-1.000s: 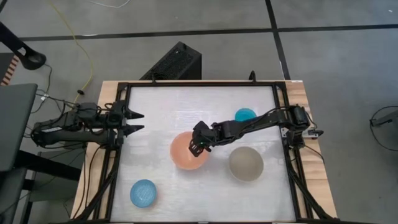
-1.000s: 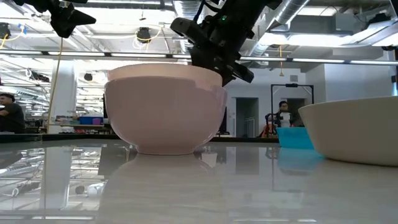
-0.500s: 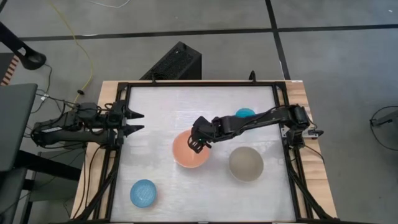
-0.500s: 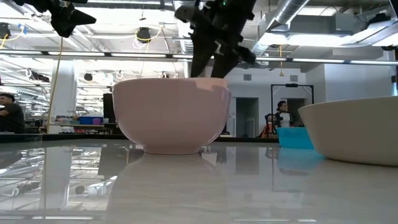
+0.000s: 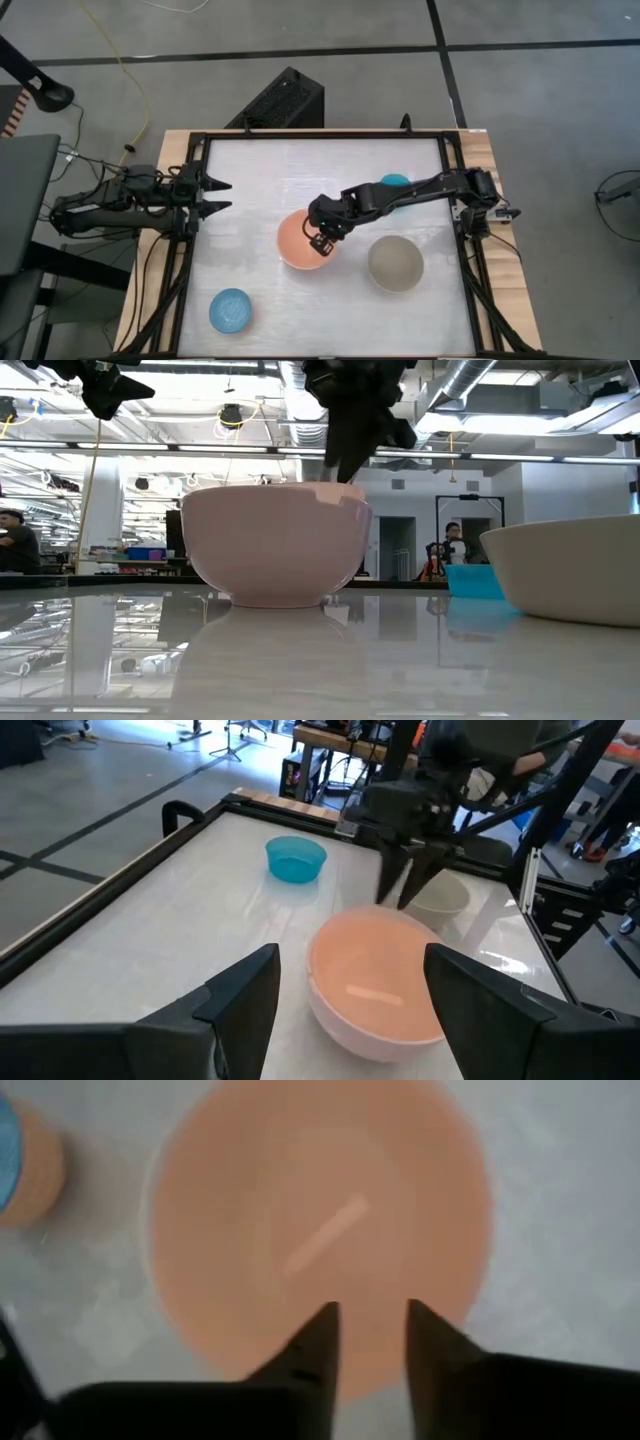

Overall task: Nest bowls inside each other by size order
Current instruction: Stack the gray bowl on top of the transparent orange bowl

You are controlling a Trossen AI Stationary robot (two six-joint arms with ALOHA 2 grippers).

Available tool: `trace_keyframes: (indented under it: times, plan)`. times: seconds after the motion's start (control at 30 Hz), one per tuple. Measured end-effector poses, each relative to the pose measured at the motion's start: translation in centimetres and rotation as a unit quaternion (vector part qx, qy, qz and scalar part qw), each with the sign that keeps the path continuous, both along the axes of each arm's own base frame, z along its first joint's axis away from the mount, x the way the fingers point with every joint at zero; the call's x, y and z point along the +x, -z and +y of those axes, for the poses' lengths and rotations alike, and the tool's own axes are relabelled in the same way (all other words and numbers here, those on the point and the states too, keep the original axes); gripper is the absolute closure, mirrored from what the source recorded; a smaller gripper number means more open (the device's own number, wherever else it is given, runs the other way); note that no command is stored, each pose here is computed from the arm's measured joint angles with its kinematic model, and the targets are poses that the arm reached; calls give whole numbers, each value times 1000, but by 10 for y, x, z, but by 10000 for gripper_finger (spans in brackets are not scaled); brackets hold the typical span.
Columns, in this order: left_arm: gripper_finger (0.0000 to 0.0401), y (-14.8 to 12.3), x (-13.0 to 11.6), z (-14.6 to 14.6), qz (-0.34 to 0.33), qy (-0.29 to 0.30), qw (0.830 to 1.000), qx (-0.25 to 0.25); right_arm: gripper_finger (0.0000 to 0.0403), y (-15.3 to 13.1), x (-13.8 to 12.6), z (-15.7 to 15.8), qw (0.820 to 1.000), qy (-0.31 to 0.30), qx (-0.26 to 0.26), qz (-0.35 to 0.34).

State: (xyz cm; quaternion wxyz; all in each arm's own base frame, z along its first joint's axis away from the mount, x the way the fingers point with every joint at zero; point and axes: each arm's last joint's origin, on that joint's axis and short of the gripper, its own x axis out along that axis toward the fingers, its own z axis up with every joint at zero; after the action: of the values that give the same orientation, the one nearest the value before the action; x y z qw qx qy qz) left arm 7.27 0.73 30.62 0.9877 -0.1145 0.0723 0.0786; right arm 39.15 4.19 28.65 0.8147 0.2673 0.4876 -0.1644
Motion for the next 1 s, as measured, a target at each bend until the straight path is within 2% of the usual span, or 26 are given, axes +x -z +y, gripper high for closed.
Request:
trace_keyframes:
  times: [0.1, 1.0]
  plan:
    - [163, 0, 0, 0, 0, 0, 1000, 0, 391, 8, -2, 1, 1000, -5, 3, 13]
    - [163, 0, 0, 0, -1, -1, 1000, -5, 403, 23, -2, -5, 998, -5, 22, 54]
